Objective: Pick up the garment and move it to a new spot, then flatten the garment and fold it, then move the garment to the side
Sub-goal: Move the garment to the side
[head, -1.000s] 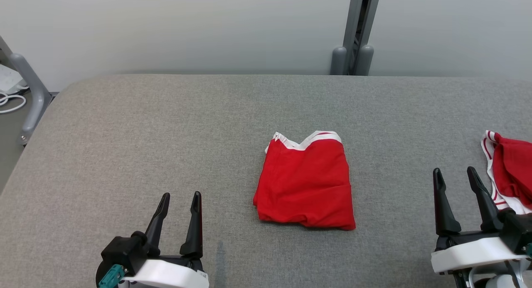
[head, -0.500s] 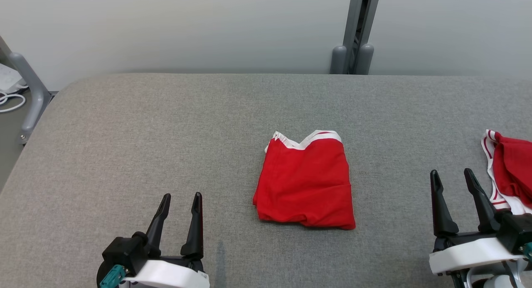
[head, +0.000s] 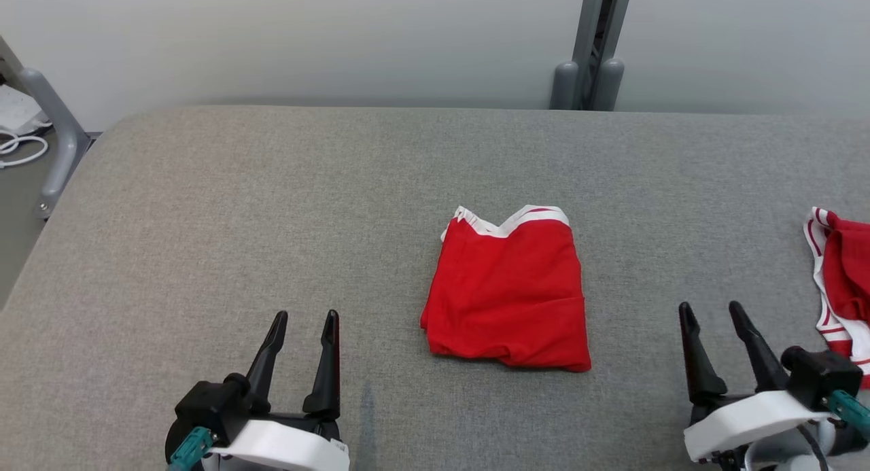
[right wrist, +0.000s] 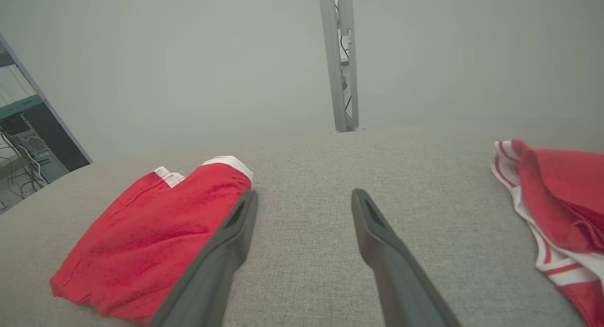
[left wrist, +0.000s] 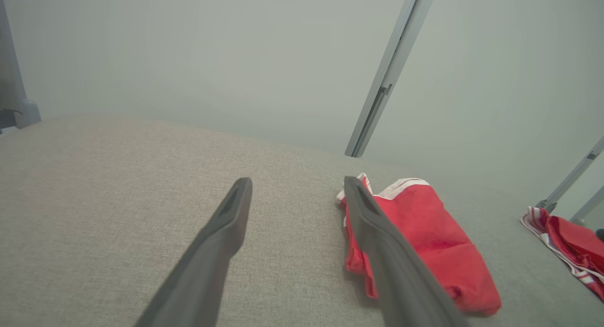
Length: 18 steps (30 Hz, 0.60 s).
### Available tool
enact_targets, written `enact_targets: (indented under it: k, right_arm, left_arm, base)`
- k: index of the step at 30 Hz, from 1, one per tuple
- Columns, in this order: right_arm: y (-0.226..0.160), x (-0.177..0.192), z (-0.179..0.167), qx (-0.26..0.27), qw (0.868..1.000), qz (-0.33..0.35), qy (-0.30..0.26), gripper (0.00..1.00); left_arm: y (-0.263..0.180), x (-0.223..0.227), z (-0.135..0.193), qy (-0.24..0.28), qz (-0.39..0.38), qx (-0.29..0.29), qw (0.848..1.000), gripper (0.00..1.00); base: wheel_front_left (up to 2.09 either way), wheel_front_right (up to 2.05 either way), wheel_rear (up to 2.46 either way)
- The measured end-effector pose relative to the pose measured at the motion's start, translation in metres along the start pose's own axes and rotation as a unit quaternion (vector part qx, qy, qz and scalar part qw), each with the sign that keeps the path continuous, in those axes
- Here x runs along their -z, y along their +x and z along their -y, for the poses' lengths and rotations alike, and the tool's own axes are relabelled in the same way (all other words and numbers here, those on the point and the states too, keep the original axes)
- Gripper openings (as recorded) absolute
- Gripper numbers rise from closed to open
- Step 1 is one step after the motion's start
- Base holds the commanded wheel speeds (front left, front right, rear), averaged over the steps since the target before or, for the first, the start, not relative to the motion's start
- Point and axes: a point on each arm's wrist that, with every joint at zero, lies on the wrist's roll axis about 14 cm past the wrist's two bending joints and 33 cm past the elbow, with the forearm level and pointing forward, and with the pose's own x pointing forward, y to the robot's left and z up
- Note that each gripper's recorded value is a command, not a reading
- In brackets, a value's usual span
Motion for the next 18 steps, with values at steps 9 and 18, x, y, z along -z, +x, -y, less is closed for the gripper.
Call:
enact_targets:
  k: [9,18]
  right_arm:
    - [0.031,0.044,-0.046,-0.082,0.98,-0.139,0.115,1.0]
    - [0.059,0.072,-0.065,-0.131,0.938,-0.251,0.2,1.0]
  left_arm:
    - [0.011,0.007,-0.005,0.001,-0.012,-0.006,1.0,1.0]
    - [0.017,0.014,-0.019,0.002,-0.025,-0.029,0.999,1.0]
  base:
    - [0.0,0.0,0.0]
    - [0.0,0.0,0.0]
